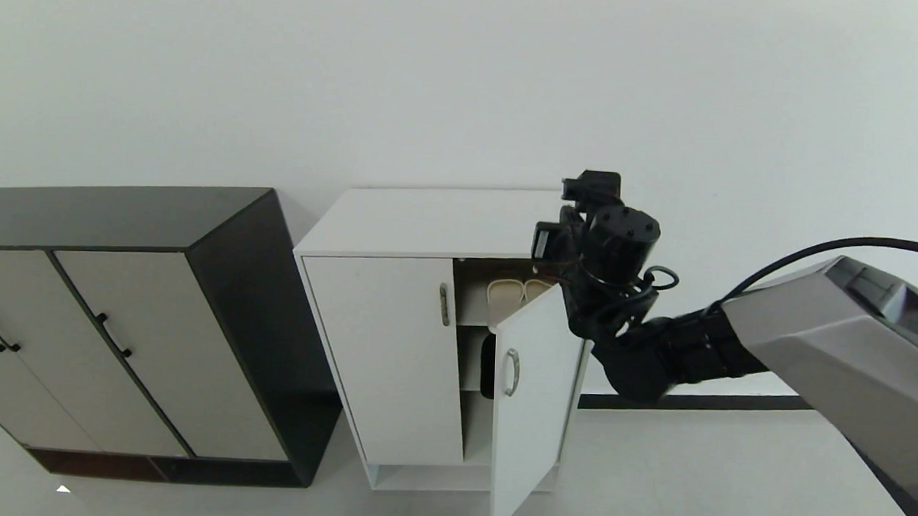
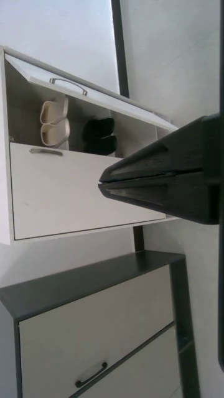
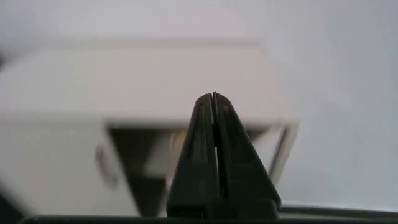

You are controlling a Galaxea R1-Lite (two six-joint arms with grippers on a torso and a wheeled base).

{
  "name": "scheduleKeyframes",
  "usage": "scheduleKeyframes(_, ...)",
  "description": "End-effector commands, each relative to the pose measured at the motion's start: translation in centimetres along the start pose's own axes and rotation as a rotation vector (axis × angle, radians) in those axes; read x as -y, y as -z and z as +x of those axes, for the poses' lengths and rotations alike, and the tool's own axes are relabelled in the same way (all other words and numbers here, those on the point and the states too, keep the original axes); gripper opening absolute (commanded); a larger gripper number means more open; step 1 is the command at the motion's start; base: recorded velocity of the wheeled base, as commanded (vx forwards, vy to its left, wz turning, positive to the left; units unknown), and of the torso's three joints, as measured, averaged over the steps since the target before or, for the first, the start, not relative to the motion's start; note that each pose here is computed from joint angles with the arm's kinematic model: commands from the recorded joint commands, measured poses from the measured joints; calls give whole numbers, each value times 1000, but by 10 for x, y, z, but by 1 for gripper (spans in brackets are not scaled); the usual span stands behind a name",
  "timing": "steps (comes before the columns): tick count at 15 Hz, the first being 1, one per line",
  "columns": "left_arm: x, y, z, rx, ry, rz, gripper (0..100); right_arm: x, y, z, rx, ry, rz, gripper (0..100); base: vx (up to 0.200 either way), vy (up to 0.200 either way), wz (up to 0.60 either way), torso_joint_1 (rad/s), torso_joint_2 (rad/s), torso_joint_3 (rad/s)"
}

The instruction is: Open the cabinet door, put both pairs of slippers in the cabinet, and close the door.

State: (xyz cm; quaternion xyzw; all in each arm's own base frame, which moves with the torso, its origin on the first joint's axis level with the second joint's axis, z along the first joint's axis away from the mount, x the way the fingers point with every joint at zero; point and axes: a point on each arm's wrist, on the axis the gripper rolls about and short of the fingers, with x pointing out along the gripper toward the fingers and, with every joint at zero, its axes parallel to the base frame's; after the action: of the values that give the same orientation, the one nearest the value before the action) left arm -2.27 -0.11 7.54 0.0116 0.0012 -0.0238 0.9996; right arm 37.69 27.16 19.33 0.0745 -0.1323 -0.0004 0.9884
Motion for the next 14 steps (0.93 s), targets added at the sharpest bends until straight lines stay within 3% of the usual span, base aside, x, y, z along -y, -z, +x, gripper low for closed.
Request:
scheduleKeyframes(1,0,0,0,0,0,0,0,-16,24,35,101,172,93,0,0,0,0,0,0,0)
scheduleKeyframes(3,0,0,0,0,0,0,0,-25,-32,40,220,145,239,0,0,0,0,0,0,0)
scheduleKeyframes(5,0,0,0,0,0,0,0,2,-26,60,173,207,201,0,0,0,0,0,0,0)
scheduleKeyframes(8,0,0,0,0,0,0,0,-12,-20,46,137,185,202,0,0,0,0,0,0,0)
scheduleKeyframes(10,0,0,0,0,0,1,0,-2,2,15,-5,58,92,0,0,0,0,0,0,0)
scheduleKeyframes(12,0,0,0,0,0,1,0,32,2,-41,-198,-231,-7,0,0,0,0,0,0,0)
scheduleKeyframes(14,0,0,0,0,0,1,0,40,-8,-53,-217,-276,-14,0,0,0,0,0,0,0)
